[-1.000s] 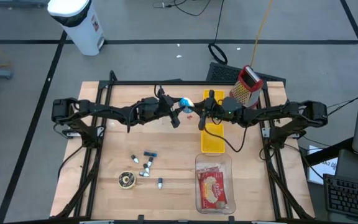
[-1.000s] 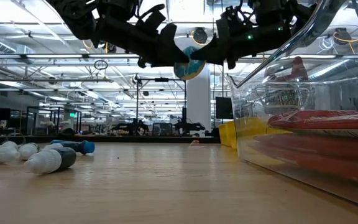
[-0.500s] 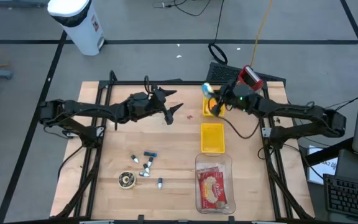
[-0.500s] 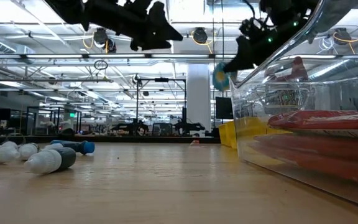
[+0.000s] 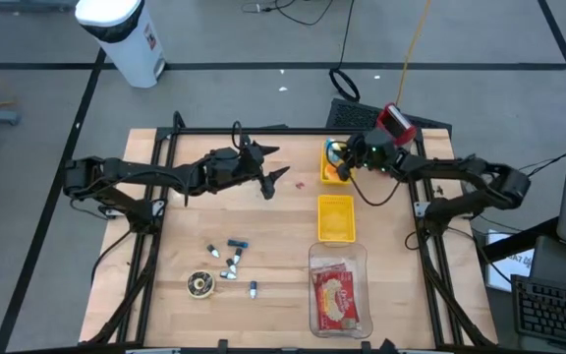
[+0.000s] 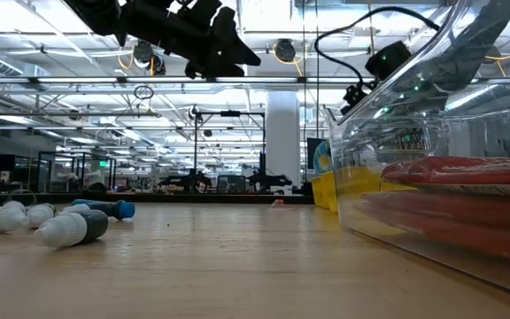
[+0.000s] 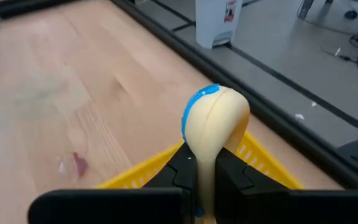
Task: Pick & Place Food Item
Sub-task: Put the blue donut into the top yellow bin
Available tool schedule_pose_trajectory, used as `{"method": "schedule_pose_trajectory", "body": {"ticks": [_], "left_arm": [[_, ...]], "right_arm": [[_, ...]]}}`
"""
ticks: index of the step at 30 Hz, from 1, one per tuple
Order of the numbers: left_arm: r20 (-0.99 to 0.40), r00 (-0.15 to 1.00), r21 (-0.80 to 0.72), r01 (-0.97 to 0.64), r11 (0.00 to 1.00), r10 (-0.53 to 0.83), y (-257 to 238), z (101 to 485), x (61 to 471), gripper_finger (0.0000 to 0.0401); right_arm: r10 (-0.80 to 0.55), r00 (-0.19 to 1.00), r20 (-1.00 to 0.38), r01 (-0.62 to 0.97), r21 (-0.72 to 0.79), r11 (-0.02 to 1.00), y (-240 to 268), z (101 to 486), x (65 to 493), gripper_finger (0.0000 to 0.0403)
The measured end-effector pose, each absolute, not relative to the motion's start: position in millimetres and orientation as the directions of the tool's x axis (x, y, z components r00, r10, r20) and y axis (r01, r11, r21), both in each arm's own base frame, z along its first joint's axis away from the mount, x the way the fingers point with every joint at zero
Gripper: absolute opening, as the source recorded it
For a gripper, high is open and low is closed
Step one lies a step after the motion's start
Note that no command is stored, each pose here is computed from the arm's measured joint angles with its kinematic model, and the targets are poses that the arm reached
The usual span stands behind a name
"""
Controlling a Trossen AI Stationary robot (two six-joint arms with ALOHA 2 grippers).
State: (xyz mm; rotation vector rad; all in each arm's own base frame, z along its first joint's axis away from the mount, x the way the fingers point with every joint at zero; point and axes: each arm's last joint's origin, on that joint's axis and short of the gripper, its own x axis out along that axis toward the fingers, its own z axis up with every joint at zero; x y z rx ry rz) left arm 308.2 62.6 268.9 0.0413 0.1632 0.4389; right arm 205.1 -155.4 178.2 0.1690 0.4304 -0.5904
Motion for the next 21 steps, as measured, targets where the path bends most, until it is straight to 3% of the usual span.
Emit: {"method": "schedule_pose_trajectory", "body": {"ticks": [10,21], "left_arm": [[-0.151,0.892,0.061,-0.423,0.904,0.427,63,269,308,0.0303],[-0.152,0.890,0.062,-0.425,0.903,0.429,63,269,308,0.0307]], "right_arm": [[-0.546,0.660,-0.517,0.634,-0.007,0.774,-163,155,208,0.0017],[-0.553,0.650,-0.522,0.626,-0.045,0.778,-167,151,208,0.0059]]}}
